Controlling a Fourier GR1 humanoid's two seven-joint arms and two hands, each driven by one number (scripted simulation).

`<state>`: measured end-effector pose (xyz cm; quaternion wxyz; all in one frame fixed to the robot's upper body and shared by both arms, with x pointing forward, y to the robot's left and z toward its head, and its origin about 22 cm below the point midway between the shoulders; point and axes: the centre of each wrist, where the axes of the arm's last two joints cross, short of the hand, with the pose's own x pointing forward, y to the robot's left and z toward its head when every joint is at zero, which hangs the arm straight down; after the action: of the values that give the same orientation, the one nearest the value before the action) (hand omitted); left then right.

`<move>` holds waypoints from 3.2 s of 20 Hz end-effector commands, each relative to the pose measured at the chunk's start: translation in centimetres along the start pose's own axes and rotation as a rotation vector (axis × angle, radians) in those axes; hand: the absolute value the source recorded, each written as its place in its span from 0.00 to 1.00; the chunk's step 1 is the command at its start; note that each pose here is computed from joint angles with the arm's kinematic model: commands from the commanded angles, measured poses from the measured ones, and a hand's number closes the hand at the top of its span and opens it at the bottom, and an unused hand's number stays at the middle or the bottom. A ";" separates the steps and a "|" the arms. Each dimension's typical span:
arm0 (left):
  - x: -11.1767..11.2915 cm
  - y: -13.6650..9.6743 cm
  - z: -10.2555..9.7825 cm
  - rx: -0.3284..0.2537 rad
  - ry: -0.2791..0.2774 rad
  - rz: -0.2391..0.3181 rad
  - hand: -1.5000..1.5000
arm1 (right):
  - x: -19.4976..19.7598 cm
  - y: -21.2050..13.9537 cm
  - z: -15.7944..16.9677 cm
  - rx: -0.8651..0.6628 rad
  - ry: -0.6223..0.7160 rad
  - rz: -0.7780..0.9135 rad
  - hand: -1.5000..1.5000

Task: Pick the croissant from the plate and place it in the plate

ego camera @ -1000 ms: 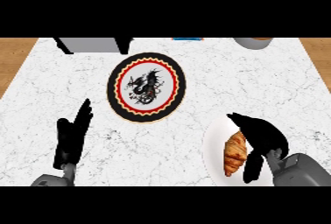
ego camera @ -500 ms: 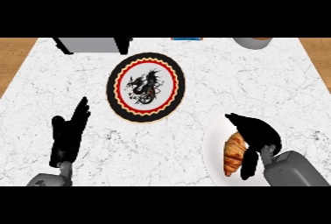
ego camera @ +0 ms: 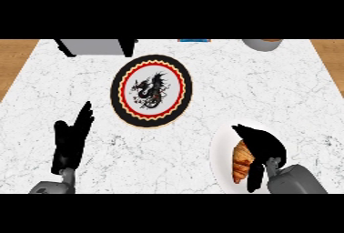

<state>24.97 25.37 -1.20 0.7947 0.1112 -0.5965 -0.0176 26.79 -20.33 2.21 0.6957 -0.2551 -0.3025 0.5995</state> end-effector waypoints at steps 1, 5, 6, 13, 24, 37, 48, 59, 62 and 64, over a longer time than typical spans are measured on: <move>1.3 0.5 0.1 0.018 -0.005 0.006 0.50 | 1.0 -1.0 -1.4 -0.008 0.010 -0.010 0.00; 0.4 -0.6 1.1 0.003 0.009 0.011 0.50 | -2.4 0.4 -1.3 0.016 0.001 0.016 1.00; 1.8 0.5 0.7 0.007 -0.003 0.010 0.50 | 0.3 -0.1 -1.9 0.017 -0.005 0.082 1.00; 0.0 -0.6 0.1 0.014 -0.014 -0.011 0.50 | -1.8 0.3 -3.3 -0.073 -0.061 0.100 1.00; 1.8 -3.4 -0.3 -0.123 -0.051 -0.030 0.50 | 15.8 -4.0 -0.2 -0.530 -0.140 -0.146 1.00; 3.0 -3.8 -1.5 -0.143 -0.063 -0.044 0.50 | 24.3 -10.5 3.5 -1.139 -0.025 -0.286 1.00; 2.1 -2.4 -1.3 -0.112 -0.044 -0.046 0.50 | 24.0 -12.8 0.7 -1.132 0.185 -0.402 1.00; 1.8 -2.3 -2.1 -0.091 -0.052 -0.052 0.50 | 22.1 -12.2 -3.0 -1.002 0.269 -0.408 1.00; 2.0 -2.7 -1.4 -0.102 -0.072 -0.032 0.50 | 20.4 -11.1 -4.9 -0.884 0.280 -0.441 1.00; 2.3 -3.2 -1.8 -0.079 -0.060 -0.029 0.50 | 19.4 -11.1 -5.9 -0.843 0.251 -0.441 1.00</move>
<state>27.68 22.06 -0.03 0.7810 0.0808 -0.6161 -0.0626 40.02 -1.85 9.83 0.6229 -0.5346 -0.5117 0.2535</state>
